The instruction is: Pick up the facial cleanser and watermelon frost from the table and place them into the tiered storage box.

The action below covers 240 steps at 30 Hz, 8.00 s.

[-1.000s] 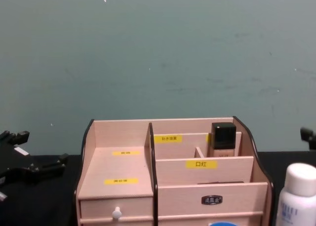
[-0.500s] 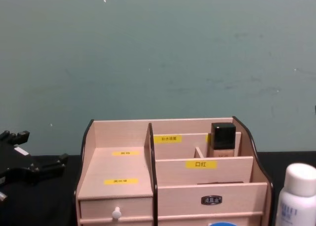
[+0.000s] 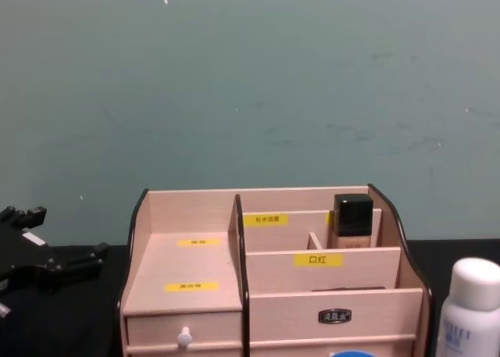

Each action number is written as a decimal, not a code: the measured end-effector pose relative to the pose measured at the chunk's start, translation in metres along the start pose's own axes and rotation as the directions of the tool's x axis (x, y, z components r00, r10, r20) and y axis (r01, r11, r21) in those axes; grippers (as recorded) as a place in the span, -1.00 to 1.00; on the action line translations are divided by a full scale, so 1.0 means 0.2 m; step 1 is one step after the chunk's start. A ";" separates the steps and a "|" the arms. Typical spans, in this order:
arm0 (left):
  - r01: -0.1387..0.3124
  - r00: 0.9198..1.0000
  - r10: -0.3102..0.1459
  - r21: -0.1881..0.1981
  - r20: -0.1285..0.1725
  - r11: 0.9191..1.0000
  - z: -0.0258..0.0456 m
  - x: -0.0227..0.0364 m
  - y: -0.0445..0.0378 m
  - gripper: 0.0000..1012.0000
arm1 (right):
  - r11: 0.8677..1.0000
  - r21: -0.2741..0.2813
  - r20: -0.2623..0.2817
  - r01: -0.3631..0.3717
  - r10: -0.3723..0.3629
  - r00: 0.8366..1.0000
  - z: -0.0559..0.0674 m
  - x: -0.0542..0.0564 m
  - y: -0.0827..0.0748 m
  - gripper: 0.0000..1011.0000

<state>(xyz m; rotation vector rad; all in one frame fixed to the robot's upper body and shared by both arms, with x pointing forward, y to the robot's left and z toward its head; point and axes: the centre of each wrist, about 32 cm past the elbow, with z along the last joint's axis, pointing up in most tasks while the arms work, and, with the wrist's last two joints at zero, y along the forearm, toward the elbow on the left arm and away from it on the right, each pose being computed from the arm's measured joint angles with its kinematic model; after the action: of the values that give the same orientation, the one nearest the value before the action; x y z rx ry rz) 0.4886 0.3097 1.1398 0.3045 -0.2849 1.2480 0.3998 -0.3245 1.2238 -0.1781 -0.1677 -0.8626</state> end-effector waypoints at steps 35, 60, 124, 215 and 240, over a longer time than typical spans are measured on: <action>0.000 1.000 0.000 0.000 0.000 1.000 0.000 0.000 0.000 1.00 | 0.988 -0.138 -0.150 -0.071 0.050 0.987 -0.32 0.05 0.14 0.98; 0.000 1.000 0.000 0.000 0.000 1.000 0.000 0.000 0.000 1.00 | 0.986 -0.114 -0.172 -0.121 0.100 0.980 -0.36 0.07 0.29 0.98; 0.000 1.000 0.000 0.000 0.000 1.000 0.000 0.000 0.000 1.00 | 0.990 -0.086 -0.156 -0.114 0.100 0.983 -0.26 0.09 0.30 0.17; 0.000 1.000 0.000 0.000 0.000 1.000 0.000 0.000 0.000 1.00 | 0.982 0.000 -0.079 -0.189 0.189 0.979 -0.06 0.18 1.21 0.17; 0.000 1.000 0.000 0.000 0.000 1.000 0.000 0.000 0.000 1.00 | 0.981 -0.025 -0.096 -0.194 0.191 0.977 -0.10 0.17 1.22 0.40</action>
<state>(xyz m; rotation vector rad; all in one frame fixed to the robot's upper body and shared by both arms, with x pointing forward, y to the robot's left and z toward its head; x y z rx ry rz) 0.4886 0.3097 1.1398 0.3045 -0.2850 1.2479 0.6095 -0.1995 1.1901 -0.1831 -0.0475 -0.6795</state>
